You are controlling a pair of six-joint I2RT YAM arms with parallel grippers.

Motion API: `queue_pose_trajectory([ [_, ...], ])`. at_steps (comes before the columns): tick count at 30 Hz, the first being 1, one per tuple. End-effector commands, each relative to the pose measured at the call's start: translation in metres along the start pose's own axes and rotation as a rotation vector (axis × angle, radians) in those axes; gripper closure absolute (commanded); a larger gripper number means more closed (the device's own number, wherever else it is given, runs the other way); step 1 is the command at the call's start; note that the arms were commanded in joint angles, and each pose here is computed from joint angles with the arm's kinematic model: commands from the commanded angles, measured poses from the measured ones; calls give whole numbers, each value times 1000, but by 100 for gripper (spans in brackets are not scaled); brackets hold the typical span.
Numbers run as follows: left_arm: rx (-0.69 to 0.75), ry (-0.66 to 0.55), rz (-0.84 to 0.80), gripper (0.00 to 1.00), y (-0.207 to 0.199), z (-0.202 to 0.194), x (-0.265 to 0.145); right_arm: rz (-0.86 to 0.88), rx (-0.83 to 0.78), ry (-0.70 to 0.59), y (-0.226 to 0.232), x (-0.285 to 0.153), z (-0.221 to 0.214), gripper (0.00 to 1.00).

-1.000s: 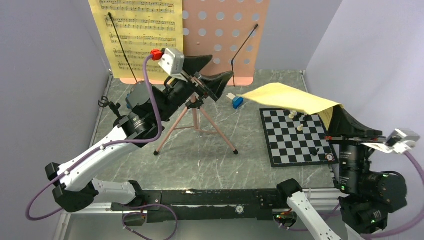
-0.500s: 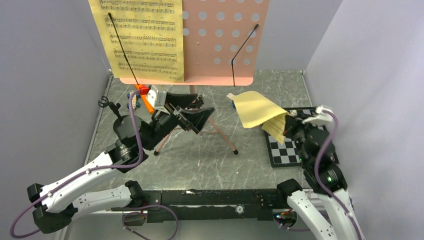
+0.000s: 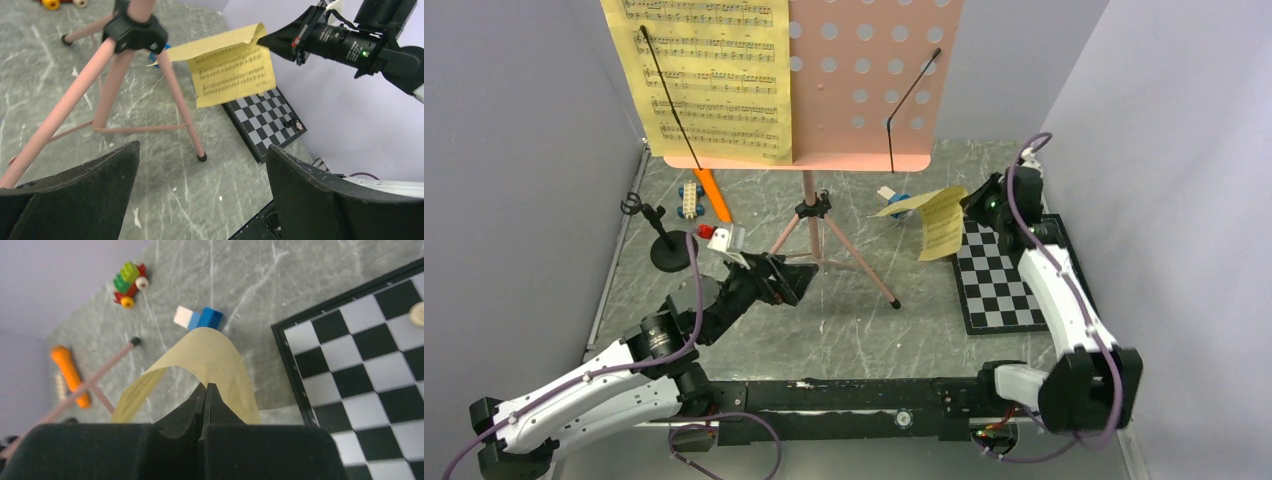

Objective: Pack up the instrument practice props

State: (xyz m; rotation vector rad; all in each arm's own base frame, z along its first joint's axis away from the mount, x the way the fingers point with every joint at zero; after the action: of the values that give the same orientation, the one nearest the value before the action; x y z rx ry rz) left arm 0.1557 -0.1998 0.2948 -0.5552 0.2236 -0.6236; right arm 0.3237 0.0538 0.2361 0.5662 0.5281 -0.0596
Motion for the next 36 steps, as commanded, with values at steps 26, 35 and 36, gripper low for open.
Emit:
queue_pose_trajectory([
  [26,-38,-4,116,1,24,-3,-17,353,437,227,44,114,65,100],
  [35,-45,30,116,1,24,-13,-12,282,436,257,20,141,45,100],
  [36,-48,32,117,1,25,-14,-12,260,441,267,12,146,39,100],
])
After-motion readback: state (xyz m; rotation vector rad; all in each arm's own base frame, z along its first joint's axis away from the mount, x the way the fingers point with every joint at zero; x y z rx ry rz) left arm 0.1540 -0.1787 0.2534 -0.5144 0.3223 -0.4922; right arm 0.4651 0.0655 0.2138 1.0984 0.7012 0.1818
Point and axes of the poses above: each gripper's point midway between its finger pads, its own x axis out along the fingers, its own y axis along the line the jaws close on, z = x × y, the point moved 4 cm from there along -x, back along the fingers
